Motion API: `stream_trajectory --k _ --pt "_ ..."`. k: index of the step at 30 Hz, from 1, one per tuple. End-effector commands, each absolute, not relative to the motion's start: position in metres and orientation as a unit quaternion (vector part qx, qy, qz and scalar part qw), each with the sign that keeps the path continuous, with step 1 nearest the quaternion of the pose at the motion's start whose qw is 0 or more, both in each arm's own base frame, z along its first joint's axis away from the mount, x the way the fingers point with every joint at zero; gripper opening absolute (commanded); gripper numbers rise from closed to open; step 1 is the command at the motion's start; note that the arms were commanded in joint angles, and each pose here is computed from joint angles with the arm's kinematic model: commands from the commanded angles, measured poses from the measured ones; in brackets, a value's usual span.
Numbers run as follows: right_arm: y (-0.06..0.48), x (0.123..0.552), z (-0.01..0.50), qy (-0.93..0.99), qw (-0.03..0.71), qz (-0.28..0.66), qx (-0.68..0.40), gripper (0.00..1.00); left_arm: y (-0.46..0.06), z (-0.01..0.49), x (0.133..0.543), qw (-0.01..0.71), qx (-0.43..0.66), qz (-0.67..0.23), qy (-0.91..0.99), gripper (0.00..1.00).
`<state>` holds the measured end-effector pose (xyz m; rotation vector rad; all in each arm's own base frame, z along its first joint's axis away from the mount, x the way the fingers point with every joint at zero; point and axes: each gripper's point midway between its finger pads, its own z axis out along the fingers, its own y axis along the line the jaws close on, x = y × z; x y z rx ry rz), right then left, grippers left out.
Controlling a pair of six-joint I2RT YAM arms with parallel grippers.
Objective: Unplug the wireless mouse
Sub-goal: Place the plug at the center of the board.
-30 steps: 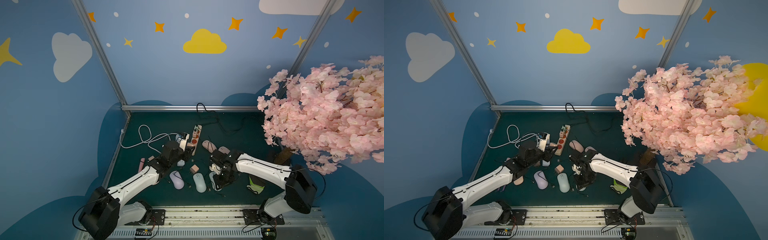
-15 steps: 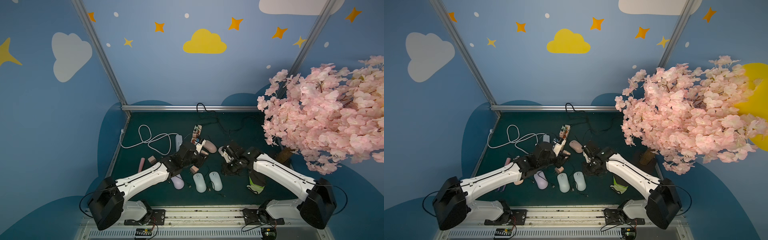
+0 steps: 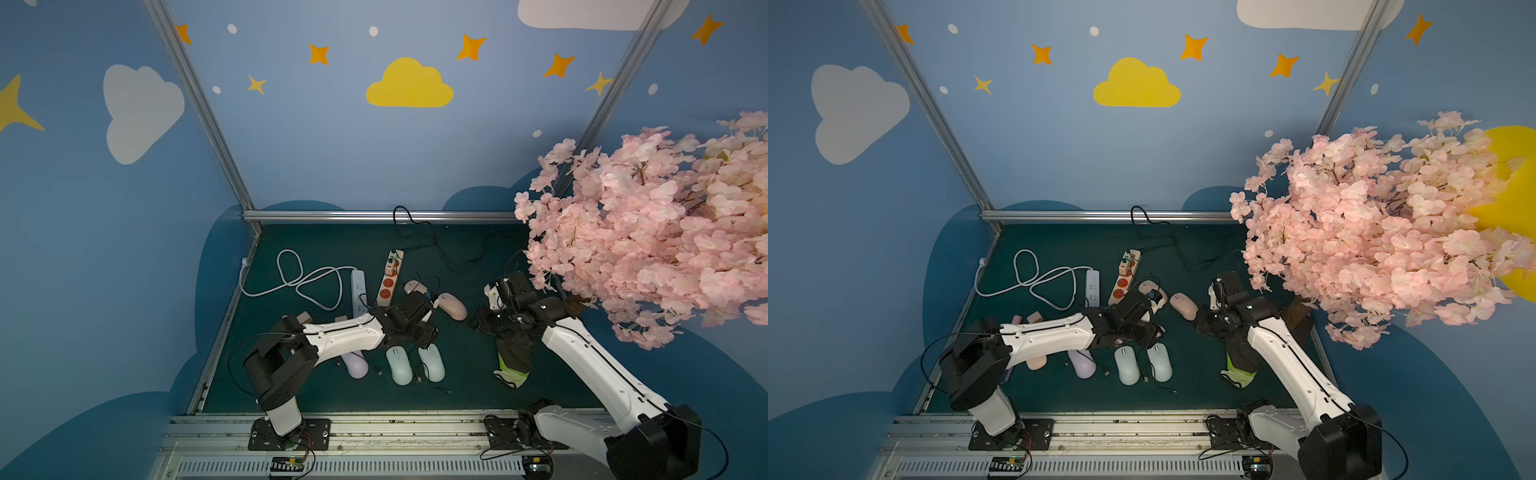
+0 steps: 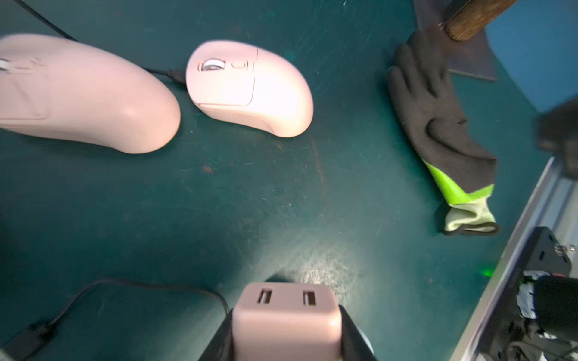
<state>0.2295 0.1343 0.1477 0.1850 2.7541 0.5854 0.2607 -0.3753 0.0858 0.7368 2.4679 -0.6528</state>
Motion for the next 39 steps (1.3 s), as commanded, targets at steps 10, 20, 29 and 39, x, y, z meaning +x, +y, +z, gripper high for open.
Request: stream_trajectory --k 10,20,29,39 --pt "0.125 0.227 0.144 0.952 0.199 0.219 0.076 0.36 -0.382 0.052 0.294 0.173 0.265 -0.207 0.926 0.19" --pt "0.137 0.227 0.139 0.957 0.157 0.235 0.062 0.36 -0.38 0.031 0.294 0.157 0.259 -0.202 0.931 0.44" --pt "0.143 0.227 0.14 0.959 0.146 0.241 0.041 0.35 -0.378 0.047 0.301 0.173 0.245 -0.214 0.93 0.71" --pt "0.163 0.237 0.151 0.964 0.163 0.204 -0.044 0.36 -0.316 0.147 0.322 0.312 0.141 -0.24 0.908 0.74"
